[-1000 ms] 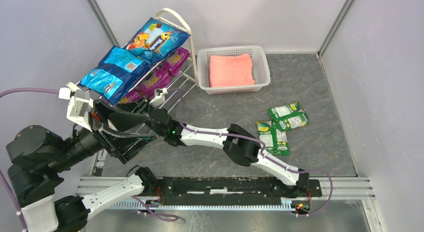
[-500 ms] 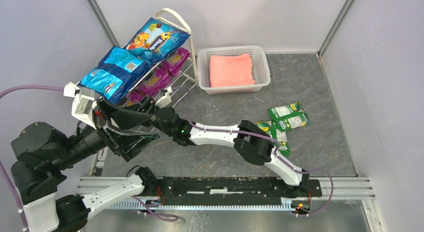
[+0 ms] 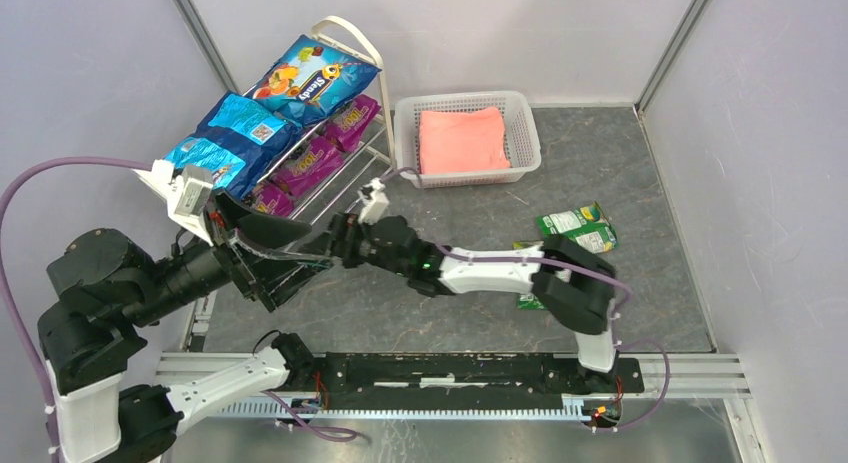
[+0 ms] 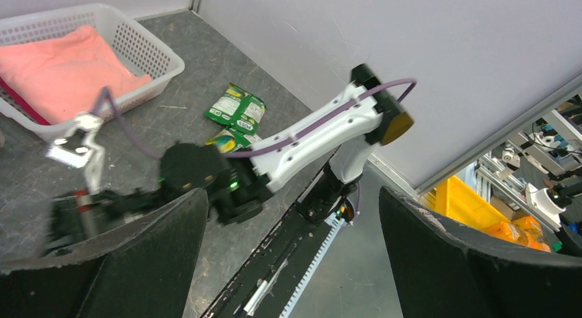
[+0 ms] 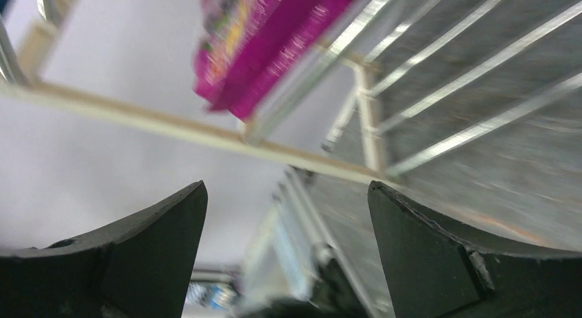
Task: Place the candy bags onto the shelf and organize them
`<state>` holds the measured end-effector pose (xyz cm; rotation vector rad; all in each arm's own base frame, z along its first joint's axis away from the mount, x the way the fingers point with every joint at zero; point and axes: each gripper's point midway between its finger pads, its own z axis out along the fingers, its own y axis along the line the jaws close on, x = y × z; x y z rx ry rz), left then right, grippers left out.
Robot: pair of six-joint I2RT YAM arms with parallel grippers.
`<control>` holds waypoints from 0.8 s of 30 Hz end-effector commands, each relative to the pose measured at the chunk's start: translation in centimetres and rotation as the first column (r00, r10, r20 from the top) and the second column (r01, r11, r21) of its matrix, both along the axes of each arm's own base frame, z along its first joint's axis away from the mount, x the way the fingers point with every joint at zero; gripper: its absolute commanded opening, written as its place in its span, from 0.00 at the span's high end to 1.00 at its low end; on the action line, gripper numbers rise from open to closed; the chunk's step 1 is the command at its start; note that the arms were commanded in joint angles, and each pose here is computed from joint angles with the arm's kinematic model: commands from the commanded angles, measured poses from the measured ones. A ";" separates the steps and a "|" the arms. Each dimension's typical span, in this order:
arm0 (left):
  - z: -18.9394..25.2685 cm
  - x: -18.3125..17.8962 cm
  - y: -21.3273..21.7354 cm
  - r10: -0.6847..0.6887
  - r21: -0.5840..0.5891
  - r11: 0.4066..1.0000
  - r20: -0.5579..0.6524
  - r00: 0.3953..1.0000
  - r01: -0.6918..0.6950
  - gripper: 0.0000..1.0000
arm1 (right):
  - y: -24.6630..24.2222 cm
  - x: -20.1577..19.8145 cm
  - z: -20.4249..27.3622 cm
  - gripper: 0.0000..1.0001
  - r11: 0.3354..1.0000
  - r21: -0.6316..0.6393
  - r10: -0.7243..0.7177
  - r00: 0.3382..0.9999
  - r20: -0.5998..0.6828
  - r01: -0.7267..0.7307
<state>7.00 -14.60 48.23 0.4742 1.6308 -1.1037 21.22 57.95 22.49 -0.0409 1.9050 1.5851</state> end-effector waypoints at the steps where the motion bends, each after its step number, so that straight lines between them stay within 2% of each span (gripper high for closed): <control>1: -0.6 1.5 -0.9 0.025 0.033 0.999 0.002 1.000 -0.025 0.00 | -7.9 0.2 0.7 0.06 0.989 -0.145 0.051 0.955 0.294 -0.008; 3: -1.3 2.1 -1.3 0.034 0.052 0.998 -0.004 0.999 -0.034 0.00 | -12.4 1.1 -1.5 0.06 0.958 -0.279 0.050 0.928 0.368 0.059; 5: -2.0 2.8 -1.9 0.041 0.066 0.997 -0.012 0.999 -0.040 0.00 | -17.3 2.7 -4.2 0.03 0.864 -0.476 0.062 0.906 0.418 0.161; 7: -3.0 3.5 -2.7 0.037 0.078 0.996 -0.024 0.999 -0.035 0.00 | -23.5 4.5 -6.7 0.02 0.678 -0.673 0.039 0.899 0.437 0.298; 8: -3.5 3.8 -3.2 0.033 0.084 0.996 -0.032 0.999 -0.030 0.00 | -27.3 5.3 -7.9 0.02 0.537 -0.758 0.021 0.892 0.451 0.371; 9: -4.0 4.2 -3.8 0.027 0.090 0.996 -0.040 0.999 -0.023 0.00 | -30.6 5.7 -8.1 0.02 0.407 -0.803 0.006 0.878 0.479 0.435; 11: -5.1 4.9 -5.0 0.014 0.104 0.995 -0.061 0.998 -0.008 0.00 | -36.0 5.8 -8.4 0.02 0.191 -0.836 -0.015 0.853 0.522 0.515; 12: -5.6 5.2 -5.7 0.004 0.109 0.994 -0.071 0.997 0.004 0.00 | -38.2 5.8 -8.5 0.02 0.113 -0.841 -0.024 0.847 0.530 0.529; 13: -6.2 5.6 -6.3 -0.003 0.113 0.993 -0.083 0.997 0.013 0.00 | -40.1 5.8 -8.9 0.02 0.061 -0.847 -0.051 0.849 0.526 0.529; 15: -7.2 6.2 -7.6 -0.021 0.117 0.993 -0.106 0.994 0.034 0.00 | -43.6 6.1 -9.9 0.02 0.030 -0.862 -0.157 0.854 0.496 0.506; 17: -8.4 7.0 -9.1 -0.036 0.121 0.991 -0.138 0.990 0.053 0.00 | -45.7 6.3 -10.9 0.02 0.098 -0.866 -0.255 0.854 0.454 0.490; 20: -10.0 7.8 -11.0 -0.060 0.115 0.990 -0.188 0.980 0.083 0.00 | -48.5 7.2 -11.0 0.02 0.164 -0.827 -0.400 0.803 0.442 0.537; 22: -11.0 8.2 -11.9 -0.070 0.109 0.989 -0.224 0.972 0.097 0.00 | -51.0 7.9 -11.1 0.02 0.151 -0.812 -0.482 0.759 0.438 0.564; 24: -11.9 8.5 -12.6 -0.072 0.101 0.990 -0.257 0.964 0.101 0.00 | -52.4 8.7 -10.7 0.02 0.120 -0.817 -0.483 0.752 0.449 0.565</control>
